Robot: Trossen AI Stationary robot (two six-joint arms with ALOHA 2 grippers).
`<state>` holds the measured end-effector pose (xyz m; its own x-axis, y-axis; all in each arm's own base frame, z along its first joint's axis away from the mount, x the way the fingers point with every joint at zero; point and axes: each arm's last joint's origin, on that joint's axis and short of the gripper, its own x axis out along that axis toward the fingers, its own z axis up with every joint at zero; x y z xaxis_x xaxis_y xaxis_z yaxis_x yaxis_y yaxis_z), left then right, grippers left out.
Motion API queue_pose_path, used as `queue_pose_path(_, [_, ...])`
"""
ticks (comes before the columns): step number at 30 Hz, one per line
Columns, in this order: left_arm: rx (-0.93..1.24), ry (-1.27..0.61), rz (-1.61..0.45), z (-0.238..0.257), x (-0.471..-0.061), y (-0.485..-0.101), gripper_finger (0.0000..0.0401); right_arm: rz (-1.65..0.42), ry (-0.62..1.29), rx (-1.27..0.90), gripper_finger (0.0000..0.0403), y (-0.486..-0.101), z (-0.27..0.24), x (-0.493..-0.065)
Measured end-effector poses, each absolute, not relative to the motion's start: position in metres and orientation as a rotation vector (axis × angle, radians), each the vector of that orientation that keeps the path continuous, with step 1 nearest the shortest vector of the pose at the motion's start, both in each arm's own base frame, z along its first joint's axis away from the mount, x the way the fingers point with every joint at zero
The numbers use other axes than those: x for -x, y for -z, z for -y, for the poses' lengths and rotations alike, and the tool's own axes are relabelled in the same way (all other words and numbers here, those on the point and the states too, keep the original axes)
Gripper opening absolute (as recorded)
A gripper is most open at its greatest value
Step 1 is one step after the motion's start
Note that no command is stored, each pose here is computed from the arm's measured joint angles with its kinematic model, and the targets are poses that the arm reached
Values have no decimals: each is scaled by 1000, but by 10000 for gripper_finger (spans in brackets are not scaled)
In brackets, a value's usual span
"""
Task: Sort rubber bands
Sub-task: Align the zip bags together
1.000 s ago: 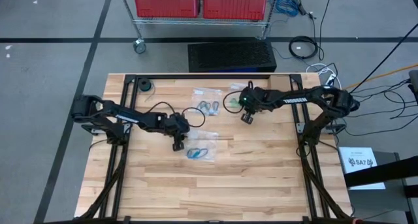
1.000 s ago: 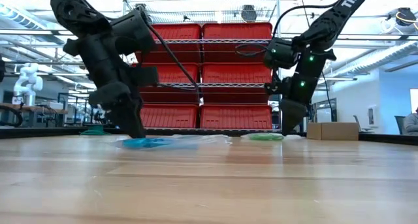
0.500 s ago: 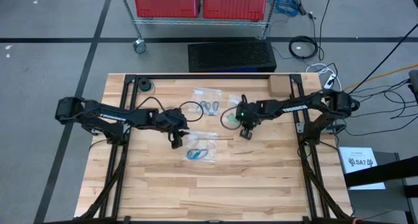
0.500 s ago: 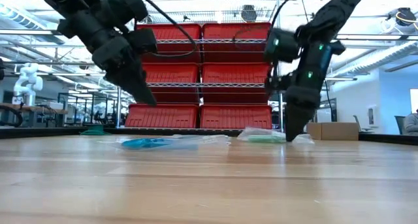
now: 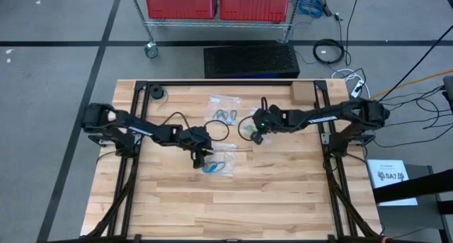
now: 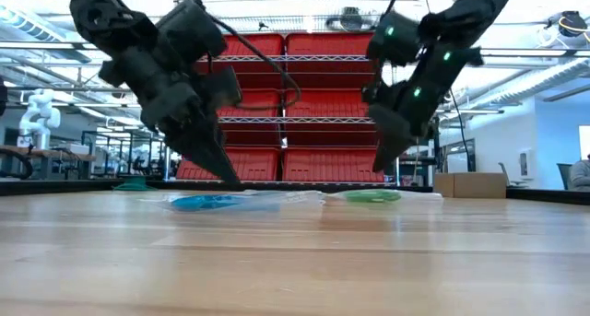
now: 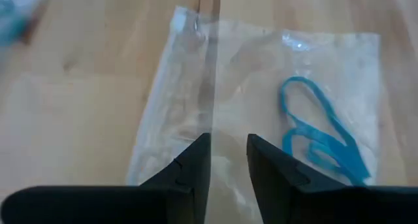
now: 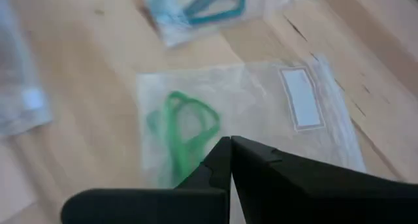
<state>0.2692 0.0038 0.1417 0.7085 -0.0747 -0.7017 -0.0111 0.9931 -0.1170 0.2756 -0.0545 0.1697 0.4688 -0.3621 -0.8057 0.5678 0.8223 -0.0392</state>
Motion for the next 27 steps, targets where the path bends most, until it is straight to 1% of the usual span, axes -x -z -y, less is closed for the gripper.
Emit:
queue_pose_path(4, [139,26,-821,-4,-275,-125,86,-934,625,-280,0,-150,67,-283])
queue_pose_path(8, [128,-9,-877,-5,-275,-115,53,-1006,628,-276,0,-129,70,-286])
queue_pose_path(14, [120,-15,-943,-2,-265,-121,7,-1026,493,-280,0,-127,42,-292])
queue_pose_path(18, [89,-59,-986,-1,-252,-131,8,-1022,405,-321,0,-132,18,-293])
queue_pose_path(22, [43,-130,-1004,-2,-242,-144,9,-1008,359,-347,0,-133,-6,-295])
queue_pose_path(27, [31,-144,-966,-1,-241,-150,10,-933,298,-353,0,-137,-25,-301])
